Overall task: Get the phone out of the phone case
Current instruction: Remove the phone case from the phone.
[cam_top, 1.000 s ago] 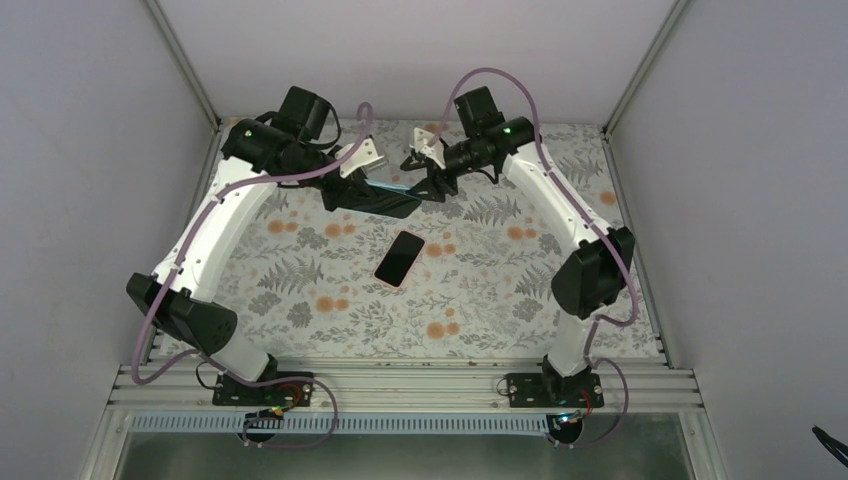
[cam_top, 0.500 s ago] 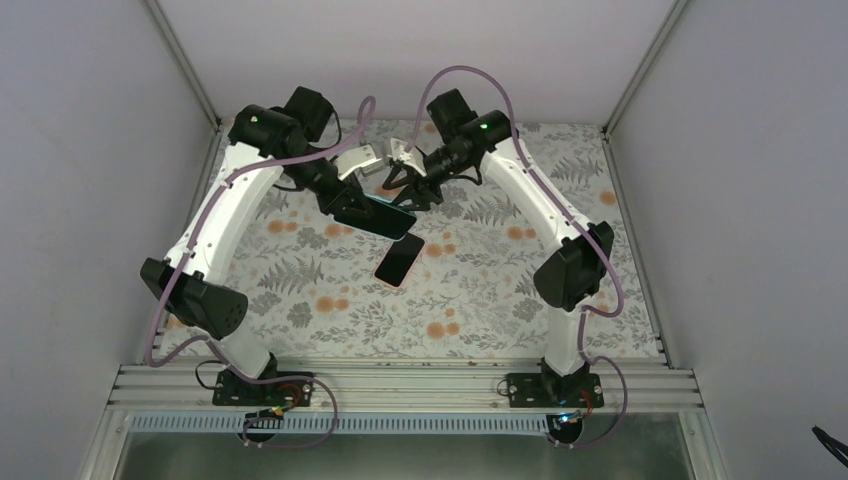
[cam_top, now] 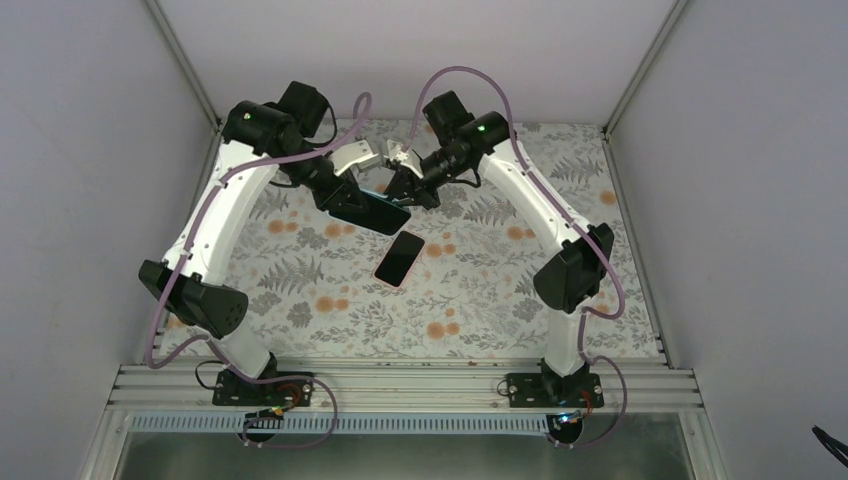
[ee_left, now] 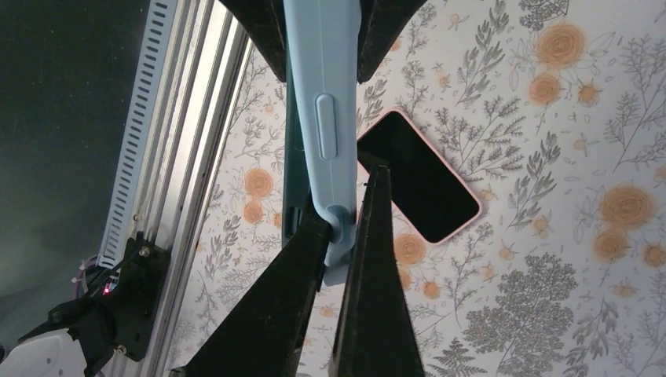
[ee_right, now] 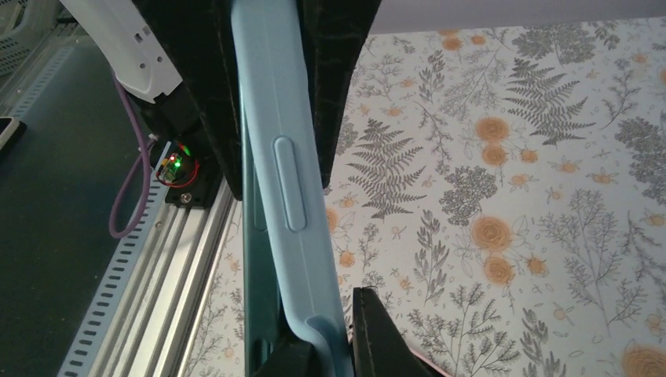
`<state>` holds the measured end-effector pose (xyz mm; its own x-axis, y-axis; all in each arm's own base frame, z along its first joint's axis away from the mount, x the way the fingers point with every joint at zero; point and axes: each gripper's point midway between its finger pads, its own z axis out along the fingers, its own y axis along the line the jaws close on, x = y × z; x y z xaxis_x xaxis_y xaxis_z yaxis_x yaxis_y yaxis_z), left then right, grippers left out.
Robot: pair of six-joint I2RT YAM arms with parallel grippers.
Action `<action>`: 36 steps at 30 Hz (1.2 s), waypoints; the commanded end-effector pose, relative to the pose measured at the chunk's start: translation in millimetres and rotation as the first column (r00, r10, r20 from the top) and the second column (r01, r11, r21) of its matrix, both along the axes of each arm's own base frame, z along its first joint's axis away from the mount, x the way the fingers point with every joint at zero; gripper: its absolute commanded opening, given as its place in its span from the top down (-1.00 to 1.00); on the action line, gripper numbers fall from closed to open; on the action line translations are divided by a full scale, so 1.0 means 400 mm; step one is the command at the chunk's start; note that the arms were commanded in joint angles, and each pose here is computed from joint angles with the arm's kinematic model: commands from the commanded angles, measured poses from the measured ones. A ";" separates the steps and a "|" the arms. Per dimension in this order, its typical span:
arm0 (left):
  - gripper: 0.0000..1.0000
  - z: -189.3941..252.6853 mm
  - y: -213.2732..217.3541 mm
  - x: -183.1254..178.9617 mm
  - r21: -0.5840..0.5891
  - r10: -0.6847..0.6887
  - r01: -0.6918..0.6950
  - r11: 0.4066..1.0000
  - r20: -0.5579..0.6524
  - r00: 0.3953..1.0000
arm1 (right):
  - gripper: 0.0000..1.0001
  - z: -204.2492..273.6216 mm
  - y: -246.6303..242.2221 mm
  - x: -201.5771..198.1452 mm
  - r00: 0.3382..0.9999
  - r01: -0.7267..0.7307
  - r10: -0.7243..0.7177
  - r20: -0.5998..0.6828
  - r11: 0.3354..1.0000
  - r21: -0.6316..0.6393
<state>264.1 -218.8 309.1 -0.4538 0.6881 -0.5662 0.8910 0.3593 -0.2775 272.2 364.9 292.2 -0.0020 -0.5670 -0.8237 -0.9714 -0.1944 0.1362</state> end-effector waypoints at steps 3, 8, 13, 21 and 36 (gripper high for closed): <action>0.83 0.343 -0.162 0.345 -0.395 0.196 0.117 0.911 0.666 0.720 | 0.94 0.197 0.101 -0.393 0.896 -0.392 0.434 -0.094 0.872 0.292; -0.20 0.360 -0.144 0.307 -0.369 0.175 0.129 0.920 0.683 0.709 | 0.94 0.188 0.085 -0.319 0.952 -0.265 0.295 -0.086 0.930 0.256; -0.75 0.386 -0.106 0.251 -0.337 0.174 0.119 0.934 0.718 0.674 | 0.94 0.159 0.057 -0.166 0.997 -0.025 0.041 -0.071 0.976 0.215; -0.89 0.404 -0.015 0.181 -0.264 0.199 0.026 0.964 0.783 0.589 | 0.93 0.122 -0.044 0.086 0.966 0.259 -0.248 -0.078 0.947 0.189; -1.00 0.284 -0.003 0.247 -0.300 0.360 -0.247 0.921 0.898 0.251 | 0.94 0.282 -0.163 0.358 0.723 0.681 -0.671 -0.163 0.651 0.335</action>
